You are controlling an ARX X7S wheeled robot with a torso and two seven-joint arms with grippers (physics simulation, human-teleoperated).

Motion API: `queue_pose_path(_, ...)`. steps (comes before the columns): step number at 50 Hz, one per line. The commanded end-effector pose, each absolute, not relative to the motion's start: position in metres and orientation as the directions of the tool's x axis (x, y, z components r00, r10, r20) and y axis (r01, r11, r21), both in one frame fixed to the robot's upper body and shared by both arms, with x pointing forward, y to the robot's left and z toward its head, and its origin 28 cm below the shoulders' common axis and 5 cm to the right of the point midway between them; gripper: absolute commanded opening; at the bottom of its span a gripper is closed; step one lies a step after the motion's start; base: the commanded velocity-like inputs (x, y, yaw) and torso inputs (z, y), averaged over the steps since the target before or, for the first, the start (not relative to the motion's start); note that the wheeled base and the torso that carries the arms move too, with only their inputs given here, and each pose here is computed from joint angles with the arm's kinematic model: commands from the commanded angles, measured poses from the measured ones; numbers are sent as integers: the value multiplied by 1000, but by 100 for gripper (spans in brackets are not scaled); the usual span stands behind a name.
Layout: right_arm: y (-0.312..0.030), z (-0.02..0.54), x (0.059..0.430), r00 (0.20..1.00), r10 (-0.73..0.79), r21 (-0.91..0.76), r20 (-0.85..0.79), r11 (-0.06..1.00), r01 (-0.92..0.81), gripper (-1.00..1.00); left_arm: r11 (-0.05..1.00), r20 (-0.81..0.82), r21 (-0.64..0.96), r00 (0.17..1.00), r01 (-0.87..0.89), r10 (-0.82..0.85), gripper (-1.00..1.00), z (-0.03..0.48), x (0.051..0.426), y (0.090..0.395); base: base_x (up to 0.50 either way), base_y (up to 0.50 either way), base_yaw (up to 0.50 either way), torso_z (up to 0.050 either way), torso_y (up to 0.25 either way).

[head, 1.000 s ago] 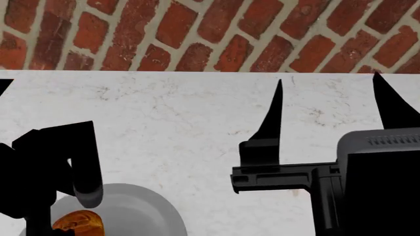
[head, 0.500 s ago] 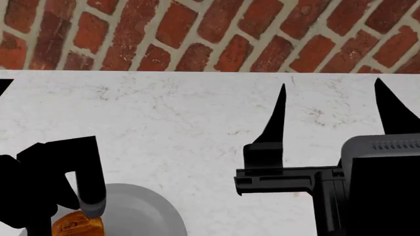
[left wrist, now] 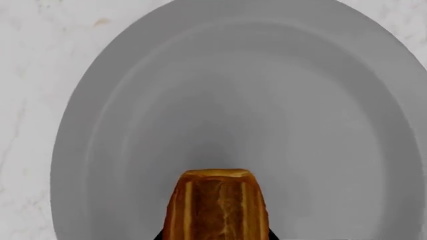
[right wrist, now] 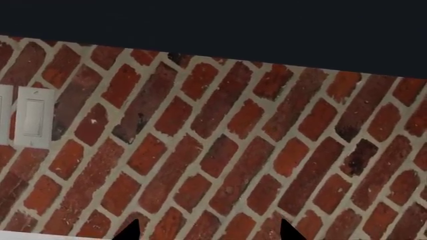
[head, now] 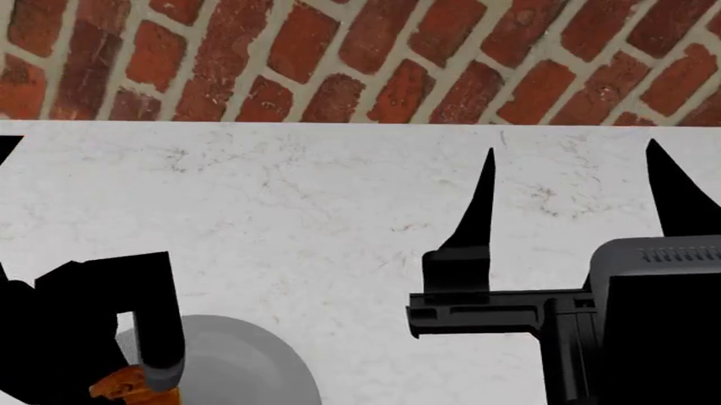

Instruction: Place all breads on the cutting board.

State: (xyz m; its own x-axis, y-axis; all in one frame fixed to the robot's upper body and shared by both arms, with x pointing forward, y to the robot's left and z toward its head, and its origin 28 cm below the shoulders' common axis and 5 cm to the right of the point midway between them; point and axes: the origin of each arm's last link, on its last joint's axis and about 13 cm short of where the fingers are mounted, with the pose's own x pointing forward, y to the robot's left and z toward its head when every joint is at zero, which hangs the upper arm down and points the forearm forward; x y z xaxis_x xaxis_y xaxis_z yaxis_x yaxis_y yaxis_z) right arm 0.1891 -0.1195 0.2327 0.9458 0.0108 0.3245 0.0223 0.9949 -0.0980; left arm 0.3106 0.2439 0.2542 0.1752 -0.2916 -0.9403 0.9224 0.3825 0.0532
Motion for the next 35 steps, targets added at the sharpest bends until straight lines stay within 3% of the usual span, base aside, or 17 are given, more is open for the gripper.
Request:
queue_pose_path(1,-120,231,188,946,7,-92,323,995,24,100,370,-925,60,191,927,-329,-100,266,307,242,0,0,0,0,0)
queue_pose_path(7,-122,234,186,945,4,-102,327,994,31,100,363,-839,142,307,921,-450,-100,314,300,242,0,0,0,0,0)
queue_pose_path(8,-121,235,188,949,49,-49,311,998,-35,100,372,-811,160,336,914,-479,-100,326,296,242,0,0,0,0,0)
queue_pose_path(14,-124,243,196,953,58,-128,296,992,-21,100,387,-710,279,460,879,-533,-100,363,280,244,0,0,0,0,2)
queue_pose_path(17,-124,242,199,960,79,-143,270,989,-41,100,442,-644,360,561,822,-519,-100,366,278,243,0,0,0,0,0)
queue_pose_path(19,-124,244,201,962,88,-145,257,988,-52,100,537,-618,364,629,761,-472,-100,362,280,240,0,0,0,0,0)
queue_pose_path(26,-127,256,205,969,89,-172,232,984,-49,100,594,-433,320,671,738,-602,-100,364,258,231,0,0,0,0,0)
queue_pose_path(29,-128,258,204,970,86,-160,229,986,-49,100,621,-344,225,658,750,-670,-100,369,252,228,0,0,0,0,3)
queue_pose_path(35,-131,259,205,972,87,-150,219,987,-54,100,718,-249,218,749,661,-613,-100,367,256,229,0,0,0,0,0)
